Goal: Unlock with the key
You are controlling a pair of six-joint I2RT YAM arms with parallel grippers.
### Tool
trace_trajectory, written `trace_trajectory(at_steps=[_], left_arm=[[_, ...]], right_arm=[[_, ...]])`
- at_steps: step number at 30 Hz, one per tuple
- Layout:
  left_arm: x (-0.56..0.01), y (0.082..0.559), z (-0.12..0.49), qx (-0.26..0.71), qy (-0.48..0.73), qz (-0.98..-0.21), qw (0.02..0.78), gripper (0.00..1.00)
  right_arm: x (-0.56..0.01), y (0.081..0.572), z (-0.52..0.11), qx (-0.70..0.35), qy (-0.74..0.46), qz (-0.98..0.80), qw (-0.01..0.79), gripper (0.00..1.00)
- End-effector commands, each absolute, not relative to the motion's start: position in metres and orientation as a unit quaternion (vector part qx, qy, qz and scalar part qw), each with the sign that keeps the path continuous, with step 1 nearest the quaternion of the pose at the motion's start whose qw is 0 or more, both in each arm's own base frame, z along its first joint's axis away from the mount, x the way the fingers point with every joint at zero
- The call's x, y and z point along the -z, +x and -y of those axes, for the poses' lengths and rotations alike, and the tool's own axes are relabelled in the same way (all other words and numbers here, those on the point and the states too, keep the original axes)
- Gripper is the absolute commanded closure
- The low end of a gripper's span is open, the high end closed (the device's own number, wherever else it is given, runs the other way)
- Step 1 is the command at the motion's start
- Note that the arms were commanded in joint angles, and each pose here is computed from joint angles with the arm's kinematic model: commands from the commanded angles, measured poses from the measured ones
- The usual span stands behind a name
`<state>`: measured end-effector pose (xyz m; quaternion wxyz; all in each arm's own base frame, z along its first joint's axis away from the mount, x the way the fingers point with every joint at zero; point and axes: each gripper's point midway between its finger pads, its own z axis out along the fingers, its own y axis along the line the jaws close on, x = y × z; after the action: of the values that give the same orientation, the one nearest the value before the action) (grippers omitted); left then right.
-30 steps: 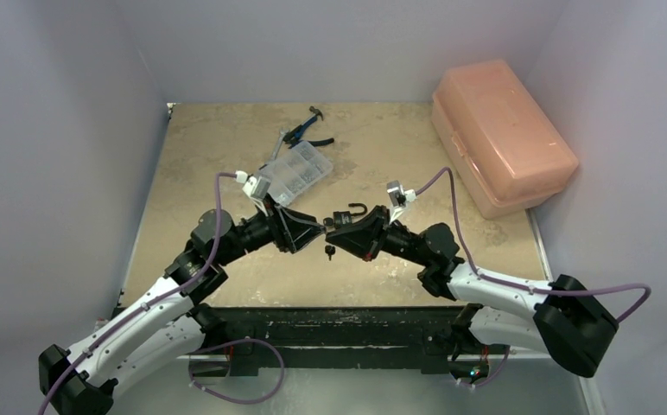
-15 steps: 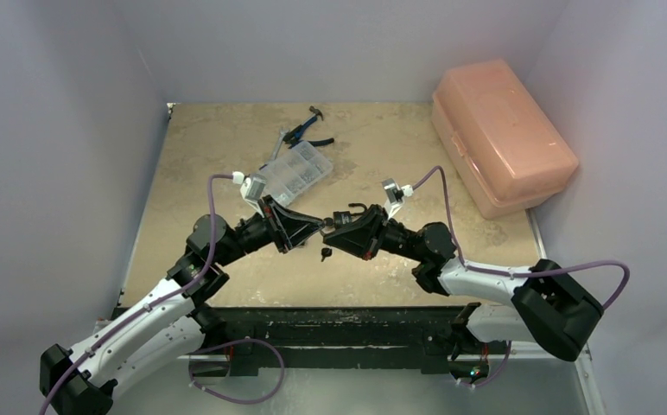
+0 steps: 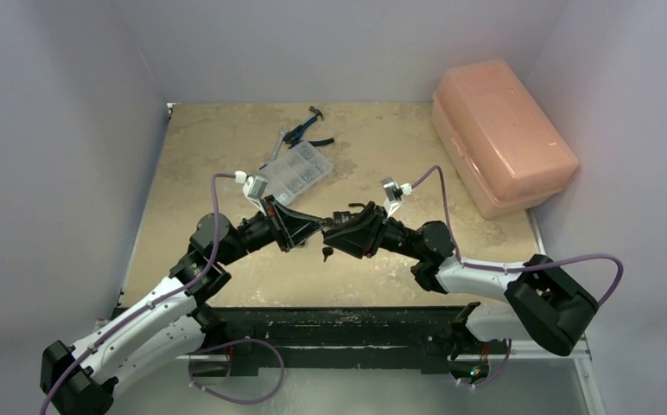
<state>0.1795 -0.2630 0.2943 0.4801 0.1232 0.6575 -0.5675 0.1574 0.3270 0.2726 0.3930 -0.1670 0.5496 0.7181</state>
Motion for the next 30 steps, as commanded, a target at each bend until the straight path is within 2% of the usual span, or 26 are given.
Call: trace_trajectory(at_steps=[1,4,7,13,16,22,30], left_arm=[[-0.292,0.191,0.26,0.545,0.104,-0.677,0.484,1.0],[-0.292,0.198,0.256,0.531,0.081,-0.691,0.484,1.0],[-0.284,0.209,0.25,0.498,0.054,-0.719,0.483,1.0],[-0.25,0.227,0.238,0.429,-0.006,-0.779,0.457,1.0],[-0.233,0.237,0.229,0.39,-0.049,-0.805,0.443,1.0],[-0.216,0.246,0.223,0.358,-0.112,-0.83,0.413,1.0],[-0.212,0.247,0.222,0.357,-0.15,-0.834,0.394,1.0]], right_arm=[[-0.293,0.158,-0.327,-0.727,-0.182,-0.523,0.405,0.51],[-0.289,0.162,-0.324,-0.71,-0.191,-0.526,0.428,0.36],[-0.275,0.174,-0.323,-0.663,-0.206,-0.552,0.463,0.32],[-0.241,0.223,-0.299,-0.487,-0.216,-0.622,0.574,0.31],[-0.241,0.23,-0.288,-0.442,-0.221,-0.614,0.616,0.31],[-0.238,0.207,-0.309,-0.347,-0.318,-0.561,0.68,0.32],[-0.234,0.2,-0.336,-0.282,-0.352,-0.532,0.716,0.33]])
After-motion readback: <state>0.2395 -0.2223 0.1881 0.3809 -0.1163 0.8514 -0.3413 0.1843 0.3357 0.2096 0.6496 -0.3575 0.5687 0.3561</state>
